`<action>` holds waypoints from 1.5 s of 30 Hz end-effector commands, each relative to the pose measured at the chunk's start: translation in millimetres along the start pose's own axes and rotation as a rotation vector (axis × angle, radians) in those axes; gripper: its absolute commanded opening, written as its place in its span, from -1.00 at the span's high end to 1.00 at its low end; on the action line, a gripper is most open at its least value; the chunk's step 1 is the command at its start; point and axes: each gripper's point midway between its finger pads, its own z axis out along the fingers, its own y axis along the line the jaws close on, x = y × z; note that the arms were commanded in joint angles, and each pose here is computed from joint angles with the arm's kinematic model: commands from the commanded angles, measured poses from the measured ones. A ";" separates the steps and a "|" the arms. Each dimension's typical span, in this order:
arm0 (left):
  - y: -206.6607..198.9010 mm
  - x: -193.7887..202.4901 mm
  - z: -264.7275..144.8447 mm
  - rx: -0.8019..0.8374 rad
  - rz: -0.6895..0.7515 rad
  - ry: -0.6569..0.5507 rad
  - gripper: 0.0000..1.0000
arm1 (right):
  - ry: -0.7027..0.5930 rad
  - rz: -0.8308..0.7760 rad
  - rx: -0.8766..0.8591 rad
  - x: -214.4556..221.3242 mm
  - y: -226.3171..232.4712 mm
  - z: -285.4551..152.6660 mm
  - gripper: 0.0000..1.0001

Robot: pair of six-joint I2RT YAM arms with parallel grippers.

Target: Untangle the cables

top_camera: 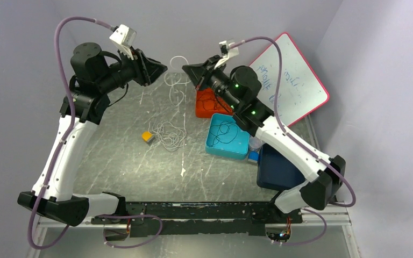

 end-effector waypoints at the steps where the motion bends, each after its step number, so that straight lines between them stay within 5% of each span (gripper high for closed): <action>1: -18.2 2.8 1.1 0.115 0.024 -0.006 0.05 | -0.043 -0.056 0.127 -22.9 -20.4 -26.6 1.00; 8: -12.0 26.4 15.0 0.152 0.006 0.054 -0.16 | -0.019 -0.131 0.317 -28.2 -50.7 -78.0 1.00; 23: 25.3 57.2 51.9 0.079 -0.045 0.114 -0.16 | 0.071 -0.051 0.866 3.0 -124.2 -235.9 1.00; 36: 35.4 66.6 65.7 0.071 -0.075 0.128 -0.12 | -0.250 0.123 1.440 5.0 -172.2 -373.7 1.00; 45: 36.8 67.5 68.1 0.066 -0.093 0.127 -0.11 | -0.295 0.231 1.540 33.9 -180.2 -396.8 1.00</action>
